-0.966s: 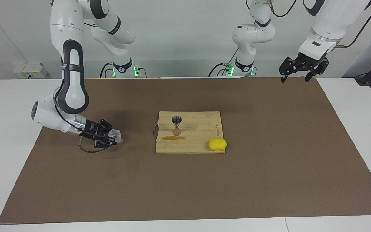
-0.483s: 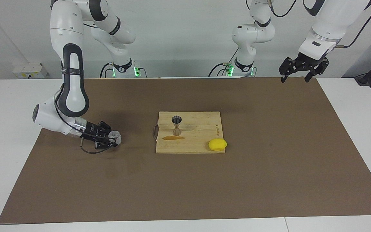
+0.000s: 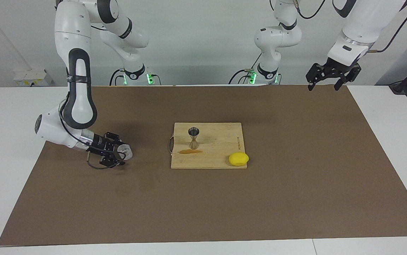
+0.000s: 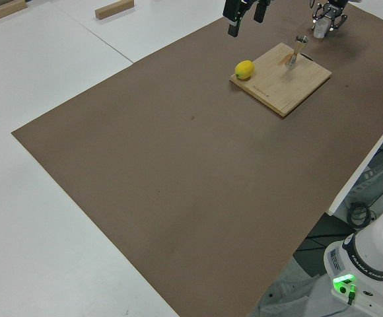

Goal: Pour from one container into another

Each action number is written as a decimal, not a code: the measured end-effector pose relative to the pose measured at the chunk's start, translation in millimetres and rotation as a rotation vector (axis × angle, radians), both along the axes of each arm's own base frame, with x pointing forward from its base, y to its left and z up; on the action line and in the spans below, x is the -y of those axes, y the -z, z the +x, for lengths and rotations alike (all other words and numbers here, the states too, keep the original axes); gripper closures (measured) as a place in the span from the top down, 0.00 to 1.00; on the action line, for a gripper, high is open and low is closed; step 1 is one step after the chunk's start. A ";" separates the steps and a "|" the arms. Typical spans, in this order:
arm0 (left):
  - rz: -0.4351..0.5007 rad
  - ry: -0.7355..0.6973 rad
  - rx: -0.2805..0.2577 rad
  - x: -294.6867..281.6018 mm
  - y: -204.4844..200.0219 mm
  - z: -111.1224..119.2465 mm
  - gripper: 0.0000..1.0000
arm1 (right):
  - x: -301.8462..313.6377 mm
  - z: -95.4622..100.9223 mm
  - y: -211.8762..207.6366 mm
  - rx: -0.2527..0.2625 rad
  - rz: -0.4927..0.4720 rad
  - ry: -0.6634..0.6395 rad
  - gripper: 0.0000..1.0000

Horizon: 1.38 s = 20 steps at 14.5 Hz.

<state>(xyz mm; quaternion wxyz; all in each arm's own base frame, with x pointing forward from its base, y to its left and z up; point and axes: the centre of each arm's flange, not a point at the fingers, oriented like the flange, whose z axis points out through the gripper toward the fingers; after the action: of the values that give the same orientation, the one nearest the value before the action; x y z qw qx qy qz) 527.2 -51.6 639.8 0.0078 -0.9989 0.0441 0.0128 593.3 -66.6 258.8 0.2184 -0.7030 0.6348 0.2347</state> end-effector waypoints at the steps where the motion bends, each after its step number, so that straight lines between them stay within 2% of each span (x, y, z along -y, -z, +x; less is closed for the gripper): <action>1: 0.000 0.000 0.000 0.0 0.0 0.0 1.00 | 4.9 -0.3 -0.7 0.005 -0.035 -0.024 1.00; 4: 0.000 0.000 0.000 0.0 0.0 0.0 1.00 | 18.9 -1.6 -14.2 0.021 -0.151 -0.114 1.00; 6: 0.001 0.000 -0.008 -0.1 0.8 -0.9 1.00 | 23.6 -0.2 -33.0 0.067 -0.205 -0.191 1.00; 8: 0.001 0.005 -0.018 2.3 2.3 -2.0 1.00 | 22.1 1.9 -58.5 0.165 -0.253 -0.350 1.00; 11: -0.013 0.015 -0.008 10.7 1.1 -1.7 1.00 | 2.4 3.6 -101.5 0.326 -0.274 -0.575 1.00; 13: -0.028 -0.004 -0.001 0.8 0.9 0.9 1.00 | -16.8 2.3 -119.2 0.391 -0.280 -0.721 1.00; 17: -0.037 -0.019 -0.007 -6.7 5.8 7.6 1.00 | -80.5 -3.0 -147.1 0.451 -0.371 -1.099 1.00; 20: -0.039 -0.011 0.000 -2.7 3.0 7.3 1.00 | -111.6 -8.9 -187.5 0.483 -0.458 -1.239 1.00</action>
<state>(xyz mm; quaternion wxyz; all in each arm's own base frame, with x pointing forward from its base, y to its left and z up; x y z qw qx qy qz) 534.5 -48.9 636.7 -0.0117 -0.9991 0.0387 0.0123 584.4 45.0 446.3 0.0257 -0.9960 0.0849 0.0136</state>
